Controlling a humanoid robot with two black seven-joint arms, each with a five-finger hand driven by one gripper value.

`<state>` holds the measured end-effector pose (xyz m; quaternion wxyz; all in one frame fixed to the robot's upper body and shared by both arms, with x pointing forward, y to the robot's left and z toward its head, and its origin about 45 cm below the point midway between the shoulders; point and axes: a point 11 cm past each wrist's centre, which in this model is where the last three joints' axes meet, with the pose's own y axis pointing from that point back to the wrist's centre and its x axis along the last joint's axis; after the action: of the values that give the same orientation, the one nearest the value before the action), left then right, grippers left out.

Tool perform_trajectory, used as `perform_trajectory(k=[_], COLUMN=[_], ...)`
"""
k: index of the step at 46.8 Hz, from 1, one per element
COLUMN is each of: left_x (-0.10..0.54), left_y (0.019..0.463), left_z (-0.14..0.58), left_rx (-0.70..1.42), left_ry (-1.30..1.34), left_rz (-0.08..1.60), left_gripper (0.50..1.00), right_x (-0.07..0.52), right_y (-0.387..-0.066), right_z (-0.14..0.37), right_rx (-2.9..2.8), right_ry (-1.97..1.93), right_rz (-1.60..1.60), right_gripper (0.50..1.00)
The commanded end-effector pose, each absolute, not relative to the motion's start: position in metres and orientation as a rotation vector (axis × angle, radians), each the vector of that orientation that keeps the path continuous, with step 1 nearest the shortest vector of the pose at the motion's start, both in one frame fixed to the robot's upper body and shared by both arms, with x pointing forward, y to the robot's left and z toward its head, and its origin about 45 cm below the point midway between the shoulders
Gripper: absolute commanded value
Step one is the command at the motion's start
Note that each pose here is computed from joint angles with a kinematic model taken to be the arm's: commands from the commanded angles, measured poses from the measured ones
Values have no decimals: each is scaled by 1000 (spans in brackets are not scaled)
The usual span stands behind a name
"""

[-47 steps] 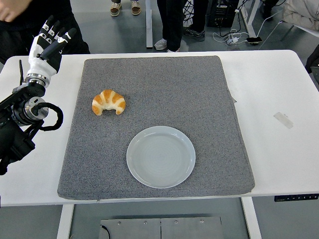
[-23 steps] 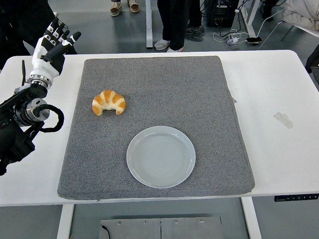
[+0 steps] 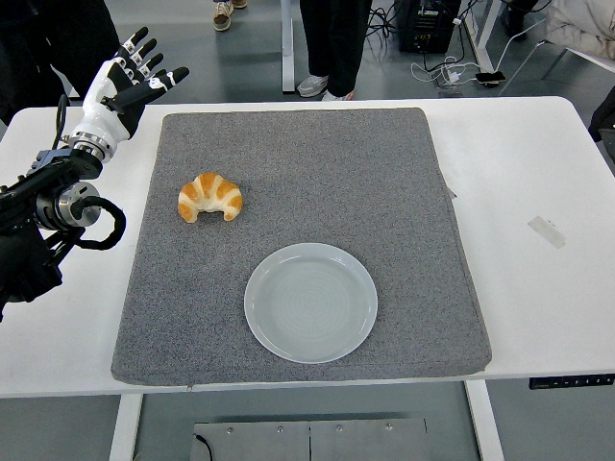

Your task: Place the bread on the plate

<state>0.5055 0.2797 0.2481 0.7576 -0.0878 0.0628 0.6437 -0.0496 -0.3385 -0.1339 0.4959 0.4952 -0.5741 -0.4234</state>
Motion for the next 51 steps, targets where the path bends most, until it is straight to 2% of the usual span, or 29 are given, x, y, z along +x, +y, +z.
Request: perform_trajectory(k=[1,14,26,51], left_x=[507,510,507,476], left_y=[284,282,281,267], left_z=[253,265,265,299], left_rx=[-135,-19,195,595], left_ry=[94,-5,-124,-555], left_rz=[1388,1324,1227,870], left_gripper=[990,989,986,986], right_x=[-50,-49,-49,-49], right_y=[-338,-338,-338,-338], right_z=[-134,-134,-134,-134], right_rx=[1199,1200,1200,1200], right_ry=[-1390,-1391,-1391,-1391], right_rz=[-1027,-1026,-1026,-1026], right_gripper=[1000,1000,1000,1000])
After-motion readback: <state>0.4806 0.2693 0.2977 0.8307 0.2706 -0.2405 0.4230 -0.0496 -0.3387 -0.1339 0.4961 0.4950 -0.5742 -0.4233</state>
